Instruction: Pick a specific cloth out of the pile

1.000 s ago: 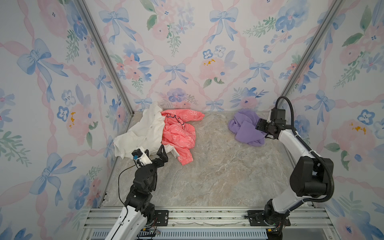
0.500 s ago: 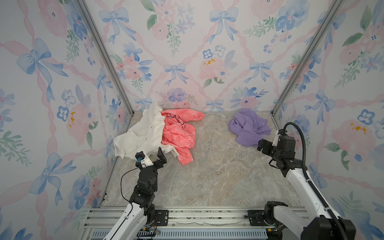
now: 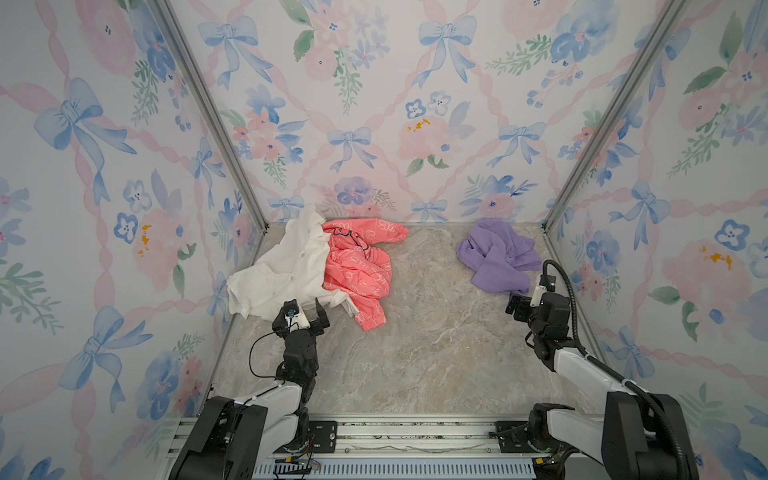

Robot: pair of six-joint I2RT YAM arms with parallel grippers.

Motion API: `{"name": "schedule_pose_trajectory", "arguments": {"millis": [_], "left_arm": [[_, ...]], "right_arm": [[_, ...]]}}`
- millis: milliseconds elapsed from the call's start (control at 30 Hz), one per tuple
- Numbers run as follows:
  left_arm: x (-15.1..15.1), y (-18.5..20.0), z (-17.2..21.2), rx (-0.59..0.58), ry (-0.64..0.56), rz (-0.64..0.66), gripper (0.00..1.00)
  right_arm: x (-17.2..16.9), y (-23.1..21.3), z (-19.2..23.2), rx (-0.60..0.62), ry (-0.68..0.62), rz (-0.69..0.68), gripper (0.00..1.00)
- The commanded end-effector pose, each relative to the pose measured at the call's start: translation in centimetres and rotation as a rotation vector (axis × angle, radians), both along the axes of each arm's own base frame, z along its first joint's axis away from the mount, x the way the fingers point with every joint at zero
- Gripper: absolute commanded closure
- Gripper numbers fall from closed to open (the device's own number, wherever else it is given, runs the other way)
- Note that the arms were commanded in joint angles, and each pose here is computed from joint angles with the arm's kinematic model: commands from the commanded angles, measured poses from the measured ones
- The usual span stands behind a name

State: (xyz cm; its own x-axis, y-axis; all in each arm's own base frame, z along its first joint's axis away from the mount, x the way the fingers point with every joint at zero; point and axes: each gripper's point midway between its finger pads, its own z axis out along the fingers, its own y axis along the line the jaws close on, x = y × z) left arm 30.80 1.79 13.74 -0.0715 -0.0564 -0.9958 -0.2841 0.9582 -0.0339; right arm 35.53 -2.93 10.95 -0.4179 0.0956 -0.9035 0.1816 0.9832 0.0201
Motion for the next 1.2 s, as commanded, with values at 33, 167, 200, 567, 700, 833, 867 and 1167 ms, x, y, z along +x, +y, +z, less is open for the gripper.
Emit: {"name": "schedule_pose_trajectory", "arguments": {"millis": [33, 167, 200, 567, 700, 833, 867, 1167], "left_arm": [[1.6, -0.9, 2.2, 0.03, -0.092, -0.046, 0.02], [2.3, -1.3, 2.5, 0.073, -0.094, -0.07, 0.02], [2.4, -1.4, 2.4, 0.073, -0.092, -0.073, 0.02], [5.3, -2.2, -0.6, 0.089, -0.001, -0.133, 0.02], [5.5, -1.8, -0.7, 0.07, 0.006, -0.121, 0.02], [5.6, -1.8, -0.7, 0.071, 0.005, -0.124, 0.02], [5.5, -1.8, -0.7, 0.07, 0.004, -0.122, 0.02], [5.6, -1.8, -0.7, 0.07, 0.006, -0.125, 0.02]], "right_arm": [[2.5, 1.3, 1.7, -0.071, -0.126, 0.068, 0.03], [3.4, 3.1, 1.0, -0.065, -0.083, 0.154, 0.03], [3.4, 3.4, 0.8, -0.061, -0.101, 0.171, 0.03], [4.3, 4.0, -1.4, -0.069, -0.092, 0.191, 0.03], [4.4, 2.8, -1.2, -0.081, -0.102, 0.111, 0.03], [4.3, 2.8, -1.3, -0.081, -0.1, 0.109, 0.03], [4.4, 2.9, -1.2, -0.081, -0.1, 0.111, 0.03], [4.4, 2.8, -1.2, -0.081, -0.101, 0.11, 0.03]]}}
